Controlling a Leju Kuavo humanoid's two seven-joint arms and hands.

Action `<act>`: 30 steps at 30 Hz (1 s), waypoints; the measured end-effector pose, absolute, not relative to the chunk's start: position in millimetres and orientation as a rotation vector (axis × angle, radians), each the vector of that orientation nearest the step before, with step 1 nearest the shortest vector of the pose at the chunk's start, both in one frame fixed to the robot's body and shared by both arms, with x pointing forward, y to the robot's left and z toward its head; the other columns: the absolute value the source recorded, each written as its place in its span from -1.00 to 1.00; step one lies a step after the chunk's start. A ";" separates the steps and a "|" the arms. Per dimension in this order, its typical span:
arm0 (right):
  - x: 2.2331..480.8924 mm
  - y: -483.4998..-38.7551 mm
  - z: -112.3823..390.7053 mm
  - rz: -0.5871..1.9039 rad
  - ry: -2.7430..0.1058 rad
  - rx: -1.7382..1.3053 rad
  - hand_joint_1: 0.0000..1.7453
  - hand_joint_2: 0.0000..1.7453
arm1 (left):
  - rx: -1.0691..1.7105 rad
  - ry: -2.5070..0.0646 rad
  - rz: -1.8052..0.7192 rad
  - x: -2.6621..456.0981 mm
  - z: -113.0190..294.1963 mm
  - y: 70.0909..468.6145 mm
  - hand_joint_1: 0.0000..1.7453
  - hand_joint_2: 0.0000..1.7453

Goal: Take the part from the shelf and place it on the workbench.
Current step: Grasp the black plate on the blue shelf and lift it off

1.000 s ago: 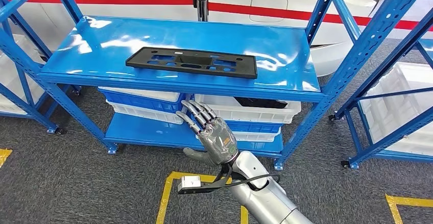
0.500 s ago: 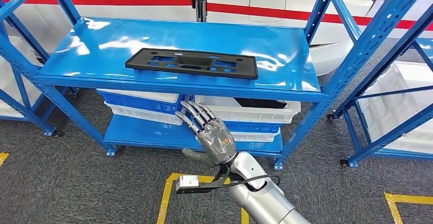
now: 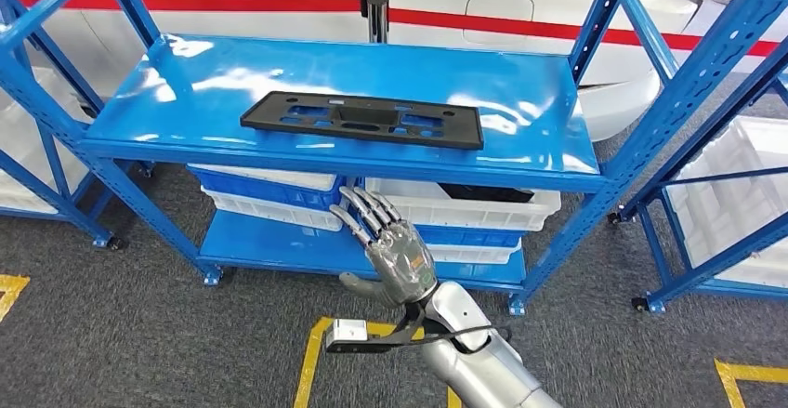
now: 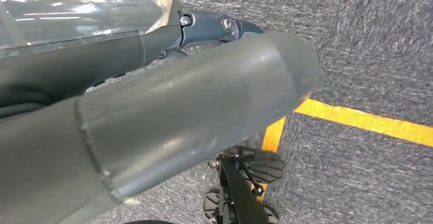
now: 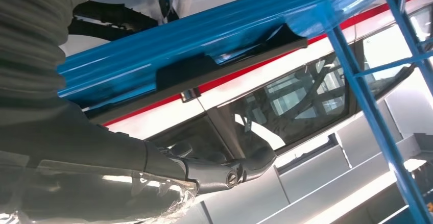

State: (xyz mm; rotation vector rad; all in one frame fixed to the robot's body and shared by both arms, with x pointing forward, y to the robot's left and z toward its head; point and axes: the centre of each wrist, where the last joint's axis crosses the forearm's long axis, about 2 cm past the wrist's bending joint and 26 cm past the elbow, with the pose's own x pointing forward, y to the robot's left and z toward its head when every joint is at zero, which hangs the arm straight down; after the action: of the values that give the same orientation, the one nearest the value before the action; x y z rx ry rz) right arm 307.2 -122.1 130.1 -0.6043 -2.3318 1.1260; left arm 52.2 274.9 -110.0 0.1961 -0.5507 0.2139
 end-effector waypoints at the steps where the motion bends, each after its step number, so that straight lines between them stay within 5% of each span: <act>1: 307.4 -122.2 130.1 1.124 -2.332 -0.606 -1.00 1.00 | 0.197 -0.550 0.214 52.2 -110.0 275.3 -1.00 -1.00; 30: 299.8 -125.6 120.3 1.112 -2.293 -0.633 -1.00 1.00 | 0.181 -0.548 0.181 51.9 -109.9 270.1 -1.00 -1.00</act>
State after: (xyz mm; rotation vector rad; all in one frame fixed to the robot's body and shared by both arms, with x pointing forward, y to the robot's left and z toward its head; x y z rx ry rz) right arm 299.8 -125.6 120.3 -0.6335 -2.2934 1.1117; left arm 51.9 270.1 -109.9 0.1811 -0.5481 0.1812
